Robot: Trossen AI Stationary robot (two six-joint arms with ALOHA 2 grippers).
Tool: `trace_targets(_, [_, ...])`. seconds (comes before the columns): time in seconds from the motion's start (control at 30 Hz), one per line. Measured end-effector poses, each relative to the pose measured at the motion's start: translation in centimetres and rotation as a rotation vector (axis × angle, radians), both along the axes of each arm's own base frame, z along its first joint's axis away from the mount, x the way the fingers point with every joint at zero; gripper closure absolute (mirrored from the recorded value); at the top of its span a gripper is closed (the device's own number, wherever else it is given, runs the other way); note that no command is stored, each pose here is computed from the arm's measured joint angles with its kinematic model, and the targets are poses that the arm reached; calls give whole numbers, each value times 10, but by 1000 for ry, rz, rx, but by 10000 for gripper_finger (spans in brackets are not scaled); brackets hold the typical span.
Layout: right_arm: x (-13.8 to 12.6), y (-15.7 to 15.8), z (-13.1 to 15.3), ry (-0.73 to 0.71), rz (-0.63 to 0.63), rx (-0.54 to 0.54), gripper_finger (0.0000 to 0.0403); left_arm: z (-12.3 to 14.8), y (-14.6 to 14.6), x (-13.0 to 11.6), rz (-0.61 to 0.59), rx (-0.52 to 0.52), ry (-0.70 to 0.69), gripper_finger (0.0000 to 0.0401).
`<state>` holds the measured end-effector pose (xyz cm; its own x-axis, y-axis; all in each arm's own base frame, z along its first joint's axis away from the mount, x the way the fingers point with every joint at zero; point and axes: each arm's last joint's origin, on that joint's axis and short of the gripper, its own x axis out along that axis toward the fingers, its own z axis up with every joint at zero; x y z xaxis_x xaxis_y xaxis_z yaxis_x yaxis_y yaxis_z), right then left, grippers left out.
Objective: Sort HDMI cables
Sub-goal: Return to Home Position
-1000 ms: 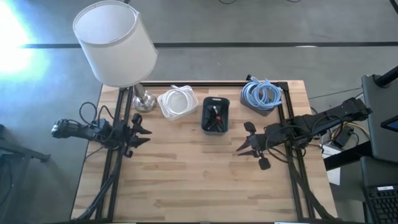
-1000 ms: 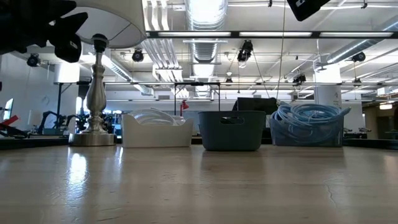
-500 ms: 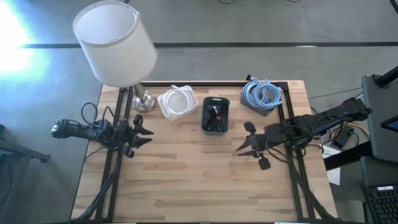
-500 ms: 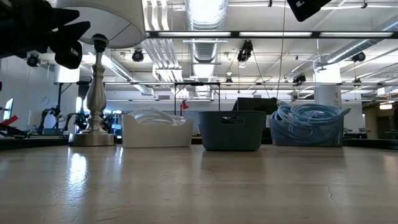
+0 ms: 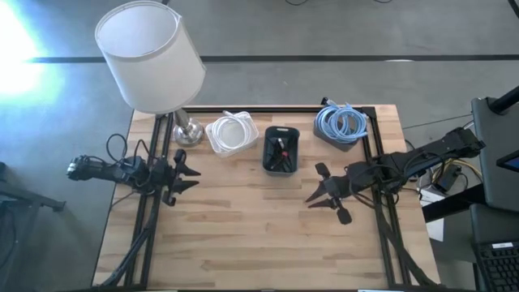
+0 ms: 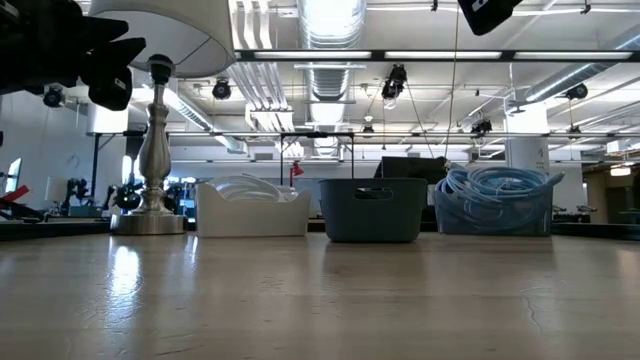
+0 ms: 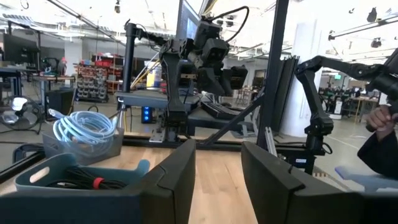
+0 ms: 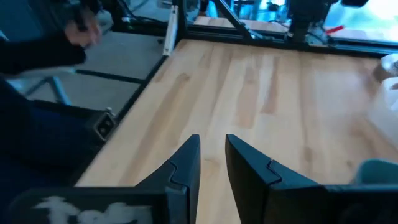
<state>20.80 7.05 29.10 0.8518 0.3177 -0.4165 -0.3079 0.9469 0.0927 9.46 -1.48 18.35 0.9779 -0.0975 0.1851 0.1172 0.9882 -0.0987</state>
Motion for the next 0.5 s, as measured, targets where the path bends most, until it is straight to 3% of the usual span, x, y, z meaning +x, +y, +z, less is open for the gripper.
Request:
trace_targets(0.2, [0,1,-11,15,-14,84,332,0,0,0,0,0,0,268])
trace_targets(0.37, [-1,0,-28,-62,-19,133,323,0,0,0,-1,0,0,268])
trace_targets(0.5, [-12,-3,-44,-64,-46,215,317,0,0,0,-1,0,1,268])
